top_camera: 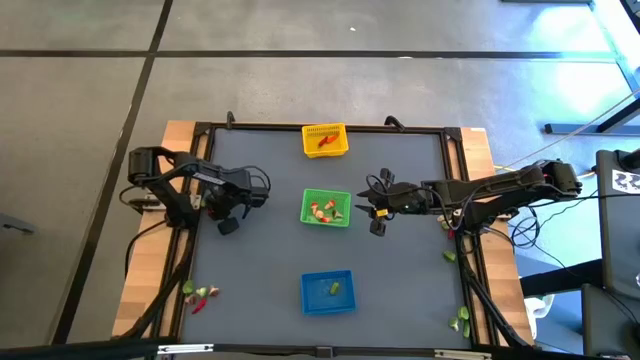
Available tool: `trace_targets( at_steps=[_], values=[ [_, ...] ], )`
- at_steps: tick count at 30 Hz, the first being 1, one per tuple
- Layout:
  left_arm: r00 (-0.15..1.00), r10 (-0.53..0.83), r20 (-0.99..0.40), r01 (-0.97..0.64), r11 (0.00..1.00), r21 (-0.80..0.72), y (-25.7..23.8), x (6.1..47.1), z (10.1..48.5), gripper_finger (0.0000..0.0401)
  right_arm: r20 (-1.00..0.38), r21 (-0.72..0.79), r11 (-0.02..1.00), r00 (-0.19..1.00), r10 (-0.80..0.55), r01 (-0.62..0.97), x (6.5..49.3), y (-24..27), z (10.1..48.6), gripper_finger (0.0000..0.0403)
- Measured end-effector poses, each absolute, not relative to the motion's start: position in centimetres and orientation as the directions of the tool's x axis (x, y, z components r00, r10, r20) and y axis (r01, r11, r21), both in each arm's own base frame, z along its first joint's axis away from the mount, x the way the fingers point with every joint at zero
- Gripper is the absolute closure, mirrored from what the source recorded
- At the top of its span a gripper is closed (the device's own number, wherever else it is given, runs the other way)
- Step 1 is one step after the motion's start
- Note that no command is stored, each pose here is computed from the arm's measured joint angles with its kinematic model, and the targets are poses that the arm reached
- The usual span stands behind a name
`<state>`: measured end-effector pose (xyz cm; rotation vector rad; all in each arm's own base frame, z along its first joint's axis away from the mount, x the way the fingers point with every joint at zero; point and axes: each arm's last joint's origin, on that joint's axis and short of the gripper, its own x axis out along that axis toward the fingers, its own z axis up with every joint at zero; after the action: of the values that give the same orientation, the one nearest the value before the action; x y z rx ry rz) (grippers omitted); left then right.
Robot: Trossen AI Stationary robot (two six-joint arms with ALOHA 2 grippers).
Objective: Sort produce into baskets
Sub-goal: Put the red mushroom into the green bin
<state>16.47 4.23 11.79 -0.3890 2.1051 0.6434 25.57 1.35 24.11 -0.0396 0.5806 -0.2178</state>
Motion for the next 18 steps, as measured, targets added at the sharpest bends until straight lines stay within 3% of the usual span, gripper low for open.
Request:
trace_targets(
  at_steps=[10, 18],
  values=[
    [-0.321, 0.038, -0.946, -0.510, 0.835, 0.207, 3.9, 19.8, 16.3, 0.0344, -0.540, -0.098, 0.976, 0.814, -0.215, 0.193, 25.6, 1.3, 24.1, 0.0251],
    [0.082, 0.107, -0.991, -0.430, 0.901, 0.062, 3.4, 22.9, 20.2, 0.0336, -0.539, -0.098, 0.976, 0.814, -0.215, 0.193, 25.6, 1.3, 24.1, 0.0251]
  ],
)
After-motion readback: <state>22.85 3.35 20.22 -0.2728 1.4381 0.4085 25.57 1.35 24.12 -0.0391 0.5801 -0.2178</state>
